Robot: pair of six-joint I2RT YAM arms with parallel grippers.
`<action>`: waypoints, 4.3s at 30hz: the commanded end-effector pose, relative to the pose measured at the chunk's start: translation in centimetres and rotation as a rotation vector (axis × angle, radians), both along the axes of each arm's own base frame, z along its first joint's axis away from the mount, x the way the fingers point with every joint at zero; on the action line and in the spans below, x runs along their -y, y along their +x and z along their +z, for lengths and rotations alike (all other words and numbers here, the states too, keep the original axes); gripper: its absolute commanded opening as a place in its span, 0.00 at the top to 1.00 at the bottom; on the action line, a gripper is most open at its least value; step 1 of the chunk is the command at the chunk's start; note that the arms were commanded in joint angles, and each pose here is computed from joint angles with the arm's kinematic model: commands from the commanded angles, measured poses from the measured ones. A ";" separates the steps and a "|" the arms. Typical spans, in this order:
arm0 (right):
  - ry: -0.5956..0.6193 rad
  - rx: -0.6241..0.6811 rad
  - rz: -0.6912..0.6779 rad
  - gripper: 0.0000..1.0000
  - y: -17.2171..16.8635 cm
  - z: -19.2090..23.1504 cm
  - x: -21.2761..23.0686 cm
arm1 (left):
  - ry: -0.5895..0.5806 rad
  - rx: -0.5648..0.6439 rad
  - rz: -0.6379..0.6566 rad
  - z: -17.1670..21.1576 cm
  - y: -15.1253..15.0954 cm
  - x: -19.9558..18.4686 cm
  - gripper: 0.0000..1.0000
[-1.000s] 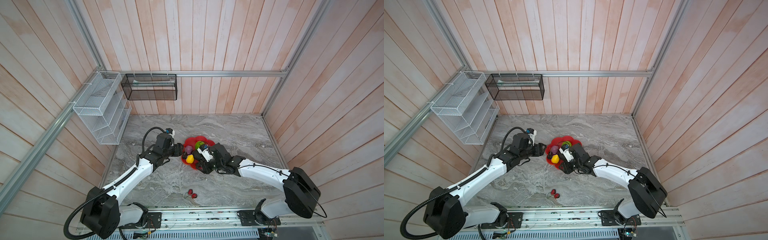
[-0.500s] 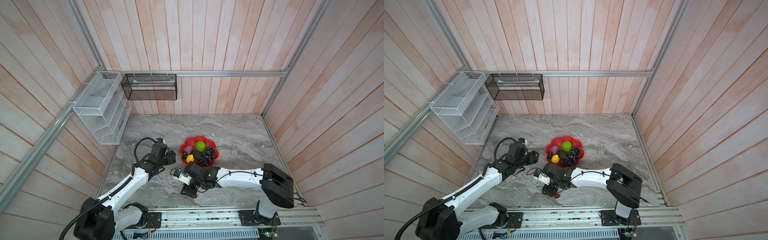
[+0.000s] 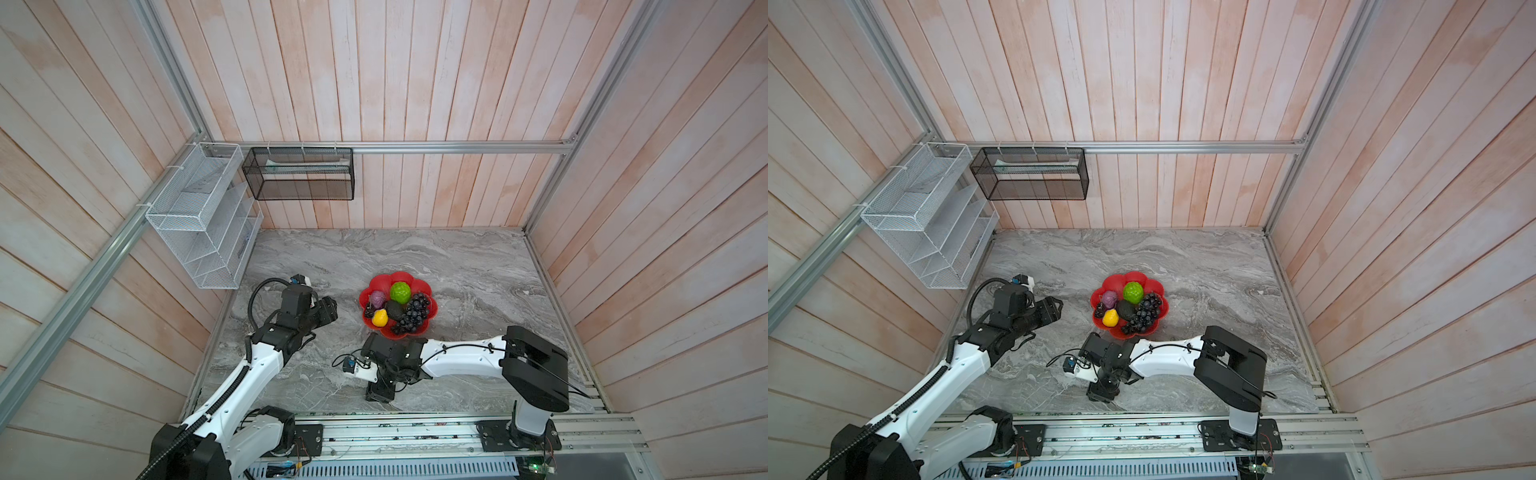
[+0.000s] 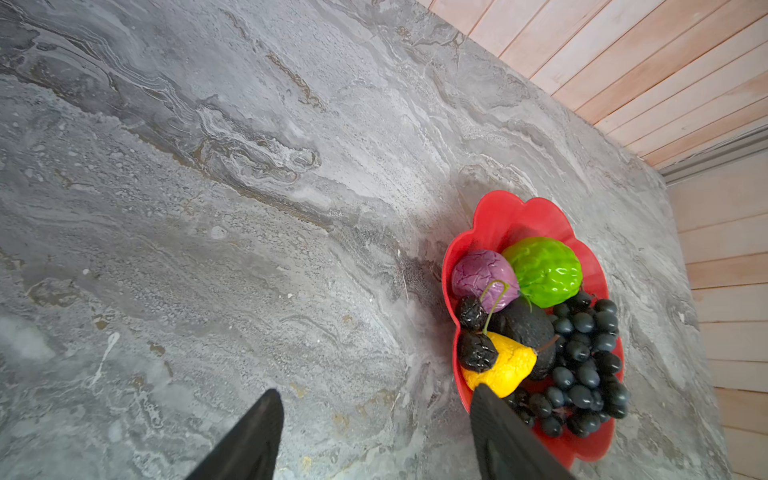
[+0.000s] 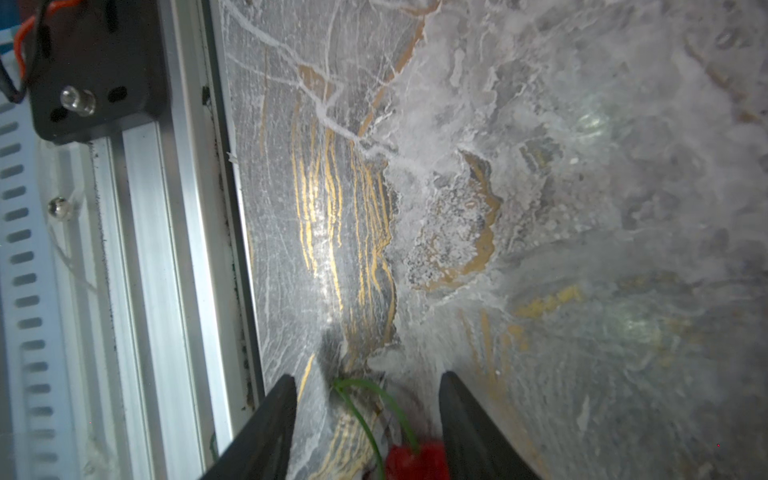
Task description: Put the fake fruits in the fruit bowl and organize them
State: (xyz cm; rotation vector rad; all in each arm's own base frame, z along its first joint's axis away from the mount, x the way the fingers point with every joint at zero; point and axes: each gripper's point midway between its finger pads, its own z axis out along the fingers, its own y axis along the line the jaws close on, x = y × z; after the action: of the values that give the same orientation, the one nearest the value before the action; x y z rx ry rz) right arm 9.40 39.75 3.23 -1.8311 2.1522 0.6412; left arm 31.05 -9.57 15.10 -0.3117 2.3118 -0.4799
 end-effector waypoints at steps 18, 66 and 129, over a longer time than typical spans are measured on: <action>-0.090 0.075 0.002 0.86 0.6 -3.1 2.1 | 0.000 0.003 0.009 0.6 0.0 -0.3 0.27; 0.532 0.185 -0.484 1.00 23.6 15.8 -0.8 | -0.017 -0.030 0.030 -1.1 -0.7 -0.6 0.26; 0.676 1.011 -1.211 0.02 26.6 27.2 31.6 | 0.367 0.532 0.007 6.6 5.9 -2.9 0.00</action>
State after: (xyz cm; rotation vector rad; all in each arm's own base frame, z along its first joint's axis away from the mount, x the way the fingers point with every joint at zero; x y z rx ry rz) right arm 37.28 11.30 28.20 -0.2362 1.7304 0.1667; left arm 36.14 -8.40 19.88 -0.1240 2.0262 -0.2960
